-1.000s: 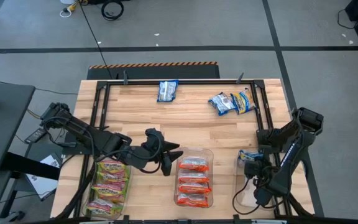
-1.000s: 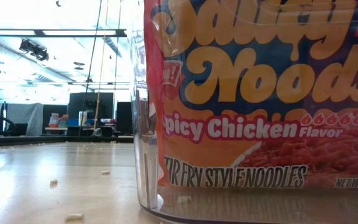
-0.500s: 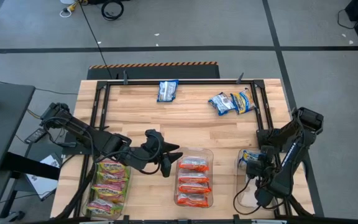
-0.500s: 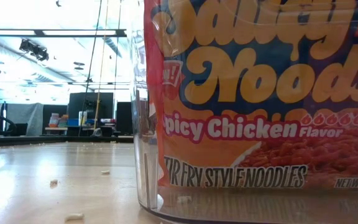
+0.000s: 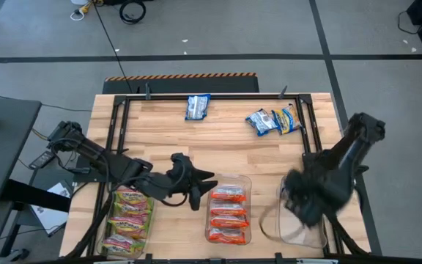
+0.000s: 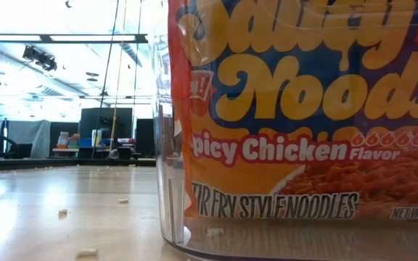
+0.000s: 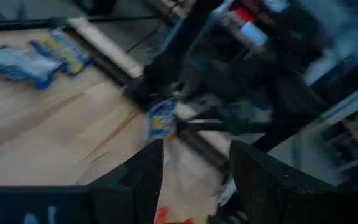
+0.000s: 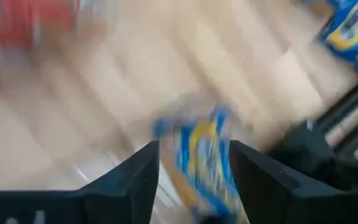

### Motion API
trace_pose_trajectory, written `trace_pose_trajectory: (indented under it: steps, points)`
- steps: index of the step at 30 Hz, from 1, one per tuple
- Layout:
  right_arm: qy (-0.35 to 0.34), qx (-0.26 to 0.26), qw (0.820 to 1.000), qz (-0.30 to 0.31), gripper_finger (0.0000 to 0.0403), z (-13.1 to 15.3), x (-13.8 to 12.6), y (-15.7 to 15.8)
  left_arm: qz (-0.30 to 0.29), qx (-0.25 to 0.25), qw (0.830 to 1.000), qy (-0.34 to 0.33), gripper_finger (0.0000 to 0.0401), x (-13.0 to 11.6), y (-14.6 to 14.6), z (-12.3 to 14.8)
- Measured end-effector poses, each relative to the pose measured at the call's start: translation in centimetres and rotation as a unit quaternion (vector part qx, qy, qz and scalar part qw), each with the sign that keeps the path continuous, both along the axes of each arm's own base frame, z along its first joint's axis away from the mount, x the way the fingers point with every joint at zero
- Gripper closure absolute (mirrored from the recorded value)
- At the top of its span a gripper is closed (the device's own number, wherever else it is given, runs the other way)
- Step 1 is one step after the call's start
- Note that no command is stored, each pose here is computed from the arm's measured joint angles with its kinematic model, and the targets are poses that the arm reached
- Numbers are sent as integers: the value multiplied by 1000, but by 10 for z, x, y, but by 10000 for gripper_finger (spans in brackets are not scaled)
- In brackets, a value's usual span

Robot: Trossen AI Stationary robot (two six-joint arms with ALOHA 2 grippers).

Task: Sort Maruchan noodles
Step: Put the blue noodle pack into the right transparent bin

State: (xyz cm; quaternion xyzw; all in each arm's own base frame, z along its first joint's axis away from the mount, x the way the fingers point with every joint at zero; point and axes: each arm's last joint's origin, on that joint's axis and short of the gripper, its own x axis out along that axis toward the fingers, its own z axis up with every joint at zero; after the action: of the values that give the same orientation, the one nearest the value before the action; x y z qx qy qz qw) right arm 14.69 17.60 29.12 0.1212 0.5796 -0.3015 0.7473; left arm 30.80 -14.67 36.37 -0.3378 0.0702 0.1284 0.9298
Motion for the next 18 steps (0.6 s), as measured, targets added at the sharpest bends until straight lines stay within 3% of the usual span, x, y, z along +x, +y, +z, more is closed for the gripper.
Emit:
trace_pose_trajectory:
  steps: [4, 8, 18]
  points:
    - [-69, -10, 995, -75, 186, 22, 21, -53, -24, 19, 999, -43, 213, -3, -11, 10]
    - [-61, -29, 993, -101, 179, 24, 54, -107, -42, 56, 994, -83, 213, -5, -18, 21]
    - [29, -39, 983, -176, 180, -37, 134, -215, -57, 76, 989, -112, 213, -10, -28, 28]
